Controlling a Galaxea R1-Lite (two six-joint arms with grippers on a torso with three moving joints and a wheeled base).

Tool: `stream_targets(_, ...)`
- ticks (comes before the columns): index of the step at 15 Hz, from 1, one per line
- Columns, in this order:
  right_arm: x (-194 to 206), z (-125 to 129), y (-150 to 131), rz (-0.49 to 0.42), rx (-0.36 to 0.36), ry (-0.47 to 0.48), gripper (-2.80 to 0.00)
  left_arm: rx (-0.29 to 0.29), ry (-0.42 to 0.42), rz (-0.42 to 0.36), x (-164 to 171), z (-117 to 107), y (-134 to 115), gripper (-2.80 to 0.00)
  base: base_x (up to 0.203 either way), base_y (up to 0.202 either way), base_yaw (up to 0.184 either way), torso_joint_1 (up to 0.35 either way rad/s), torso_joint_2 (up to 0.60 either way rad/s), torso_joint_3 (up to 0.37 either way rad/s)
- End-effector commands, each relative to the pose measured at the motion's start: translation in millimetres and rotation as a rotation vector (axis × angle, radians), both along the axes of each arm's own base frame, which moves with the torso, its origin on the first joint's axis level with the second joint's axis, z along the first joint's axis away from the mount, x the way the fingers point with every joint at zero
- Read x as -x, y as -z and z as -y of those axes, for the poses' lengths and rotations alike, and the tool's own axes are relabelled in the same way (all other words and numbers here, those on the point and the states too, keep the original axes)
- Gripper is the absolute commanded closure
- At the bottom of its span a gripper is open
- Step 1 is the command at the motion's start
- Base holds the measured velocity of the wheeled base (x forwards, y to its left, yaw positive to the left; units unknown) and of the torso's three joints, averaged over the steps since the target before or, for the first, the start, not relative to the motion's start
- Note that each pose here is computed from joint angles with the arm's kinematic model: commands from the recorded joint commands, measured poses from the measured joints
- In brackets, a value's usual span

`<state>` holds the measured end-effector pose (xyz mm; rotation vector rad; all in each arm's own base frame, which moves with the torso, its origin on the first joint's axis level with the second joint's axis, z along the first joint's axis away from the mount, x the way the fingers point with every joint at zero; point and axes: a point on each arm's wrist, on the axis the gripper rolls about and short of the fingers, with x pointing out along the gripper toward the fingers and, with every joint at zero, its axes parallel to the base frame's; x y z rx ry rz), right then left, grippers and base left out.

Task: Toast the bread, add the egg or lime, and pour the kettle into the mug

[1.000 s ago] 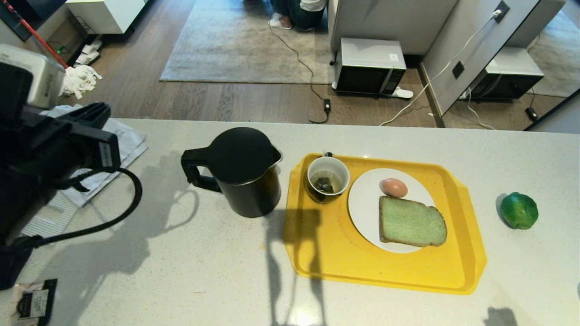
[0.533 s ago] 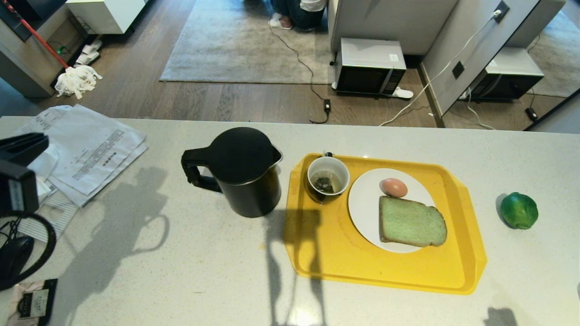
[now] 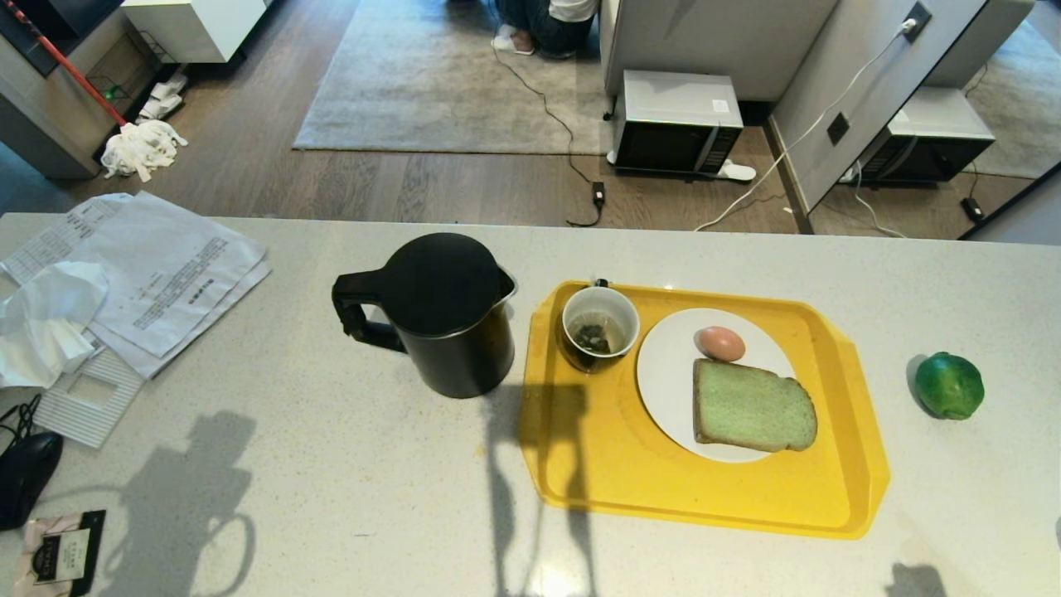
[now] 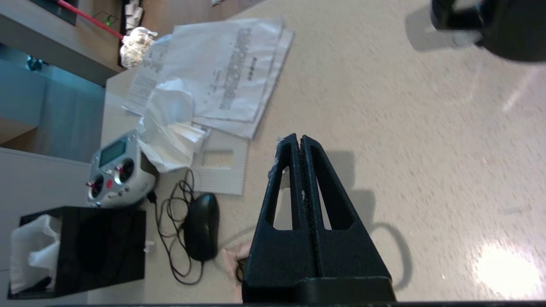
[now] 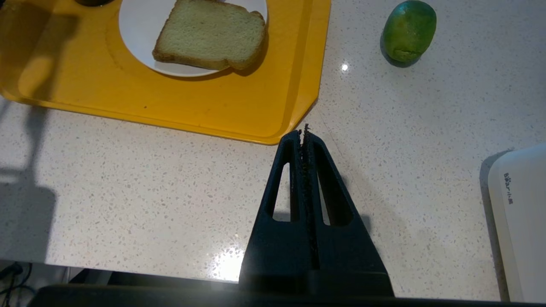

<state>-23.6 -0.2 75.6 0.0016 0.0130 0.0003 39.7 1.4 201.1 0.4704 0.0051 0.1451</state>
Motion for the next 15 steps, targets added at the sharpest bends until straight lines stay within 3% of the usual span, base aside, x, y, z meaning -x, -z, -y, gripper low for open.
stream_targets(1, 0, 0, 0, -0.001, 0.0, 0.0, 0.0, -0.001, 0.016, 0.052, 27, -2, 30, 0.0, 0.0, 0.0, 0.0, 0.0, 0.0, 0.0)
stream_targets(6, 0, 0, 0, -0.001, 0.0, -0.001, 0.0, 0.005, 0.036, -0.003, 38, -3, 83, 0.0, 0.0, 0.0, 0.0, 0.0, 0.0, 0.0)
stream_targets(10, 0, 0, 0, -0.001, 0.0, -0.001, 0.0, 0.011, 0.055, -0.017, 39, -1, 92, 0.0, 0.0, 0.0, 0.0, 0.0, 0.0, 0.0)
stream_targets(12, 0, 0, 0, -0.001, 0.0, -0.001, 0.0, 0.057, 0.157, -0.053, 41, 3, 100, 0.0, 0.0, 0.0, 0.0, 0.0, 0.0, 0.0)
stream_targets(15, 0, 0, 0, -0.001, 0.0, 0.0, 0.0, 0.099, 0.205, -0.044, 50, 3, 109, 0.0, 0.0, 0.0, 0.0, 0.0, 0.0, 0.0)
